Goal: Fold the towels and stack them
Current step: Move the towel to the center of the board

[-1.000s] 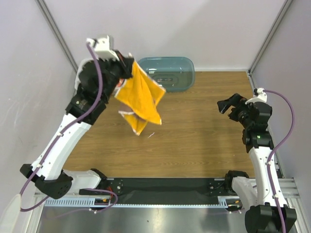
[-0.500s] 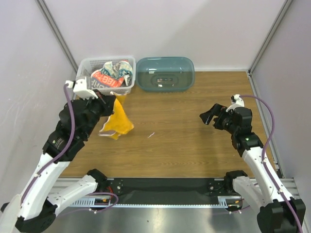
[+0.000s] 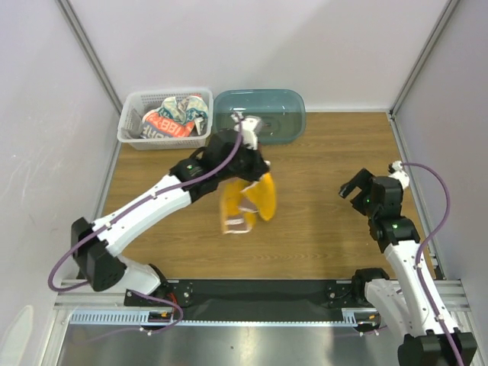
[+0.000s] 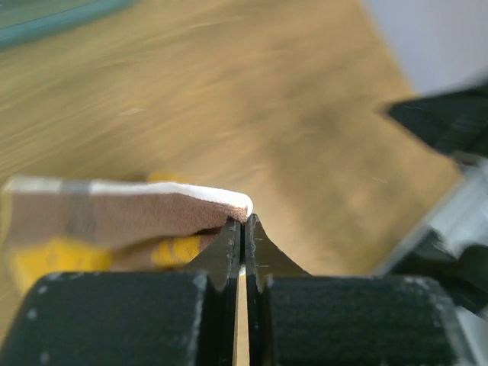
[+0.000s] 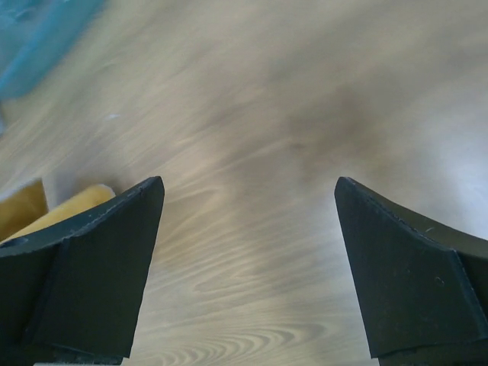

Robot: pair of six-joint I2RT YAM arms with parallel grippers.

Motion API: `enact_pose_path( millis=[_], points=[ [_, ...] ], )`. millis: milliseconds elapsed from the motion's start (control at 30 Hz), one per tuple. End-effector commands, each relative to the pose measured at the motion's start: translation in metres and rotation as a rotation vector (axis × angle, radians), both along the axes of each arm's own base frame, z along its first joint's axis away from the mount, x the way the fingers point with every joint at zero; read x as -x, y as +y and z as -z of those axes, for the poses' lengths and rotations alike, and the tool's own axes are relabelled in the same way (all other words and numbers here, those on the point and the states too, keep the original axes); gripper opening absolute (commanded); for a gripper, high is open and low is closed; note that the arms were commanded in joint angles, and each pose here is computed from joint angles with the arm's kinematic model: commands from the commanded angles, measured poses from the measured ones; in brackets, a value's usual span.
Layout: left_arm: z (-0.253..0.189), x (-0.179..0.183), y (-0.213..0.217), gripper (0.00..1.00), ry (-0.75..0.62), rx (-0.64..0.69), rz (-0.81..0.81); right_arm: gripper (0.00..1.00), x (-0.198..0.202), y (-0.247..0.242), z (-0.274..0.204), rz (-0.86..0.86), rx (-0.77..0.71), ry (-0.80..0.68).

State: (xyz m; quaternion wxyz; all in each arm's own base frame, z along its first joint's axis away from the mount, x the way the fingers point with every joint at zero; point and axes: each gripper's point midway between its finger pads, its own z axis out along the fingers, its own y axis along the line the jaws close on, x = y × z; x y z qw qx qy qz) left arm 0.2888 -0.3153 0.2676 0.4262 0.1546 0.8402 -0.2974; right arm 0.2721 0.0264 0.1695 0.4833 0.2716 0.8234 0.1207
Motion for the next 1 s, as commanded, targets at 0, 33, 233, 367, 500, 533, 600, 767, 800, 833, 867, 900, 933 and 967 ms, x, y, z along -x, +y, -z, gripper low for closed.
enact_pose_path(
  millis=[0, 33, 233, 367, 500, 533, 600, 767, 800, 833, 867, 900, 933, 967],
  points=[
    [-0.107, 0.024, -0.051, 0.0, -0.169, 0.24, 0.191, 1.0, 0.021, -0.038, 0.011, 0.193, 0.003, 0.11],
    [-0.117, 0.027, -0.058, 0.0, -0.174, 0.273, 0.207, 1.0, 0.022, -0.04, 0.01, 0.189, -0.017, 0.109],
    [-0.129, 0.019, -0.043, 0.0, -0.16, 0.369, 0.097, 1.0, 0.029, -0.05, 0.005, 0.21, -0.014, 0.072],
    [-0.054, -0.002, -0.03, 0.0, 0.04, 0.371, -0.009, 1.0, 0.024, -0.046, 0.004, 0.183, -0.02, 0.048],
    [0.029, -0.014, -0.015, 0.01, 0.191, 0.303, -0.044, 1.0, 0.016, -0.033, 0.008, 0.103, -0.049, 0.054],
    [0.042, -0.019, -0.008, 0.0, 0.199, 0.287, -0.061, 1.0, 0.015, -0.029, 0.009, 0.082, -0.054, 0.053],
    [0.083, -0.02, 0.003, 0.0, 0.23, 0.201, -0.072, 0.99, 0.008, -0.016, 0.007, 0.0, -0.065, 0.033],
    [0.14, -0.038, 0.045, 0.04, 0.255, -0.007, -0.198, 0.98, -0.005, 0.019, 0.012, -0.154, -0.057, 0.027],
    [0.145, -0.041, 0.05, 0.05, 0.245, -0.043, -0.205, 0.98, -0.01, 0.025, 0.008, -0.173, -0.051, 0.007],
    [0.154, -0.043, 0.057, 0.15, 0.263, -0.084, -0.224, 0.99, -0.015, 0.032, 0.01, -0.195, -0.051, 0.018],
    [0.151, -0.049, 0.06, 0.26, 0.246, -0.102, -0.244, 0.98, -0.018, 0.045, 0.007, -0.24, -0.05, 0.001],
    [0.151, -0.053, 0.065, 0.42, 0.235, -0.128, -0.26, 0.98, -0.021, 0.051, 0.008, -0.257, -0.05, 0.003],
    [0.154, -0.051, 0.071, 0.73, 0.257, -0.158, -0.273, 0.98, -0.023, 0.058, 0.008, -0.275, -0.052, 0.003],
    [0.149, -0.055, 0.076, 0.9, 0.246, -0.175, -0.304, 0.99, -0.028, 0.063, 0.011, -0.286, -0.055, 0.021]
  ],
)
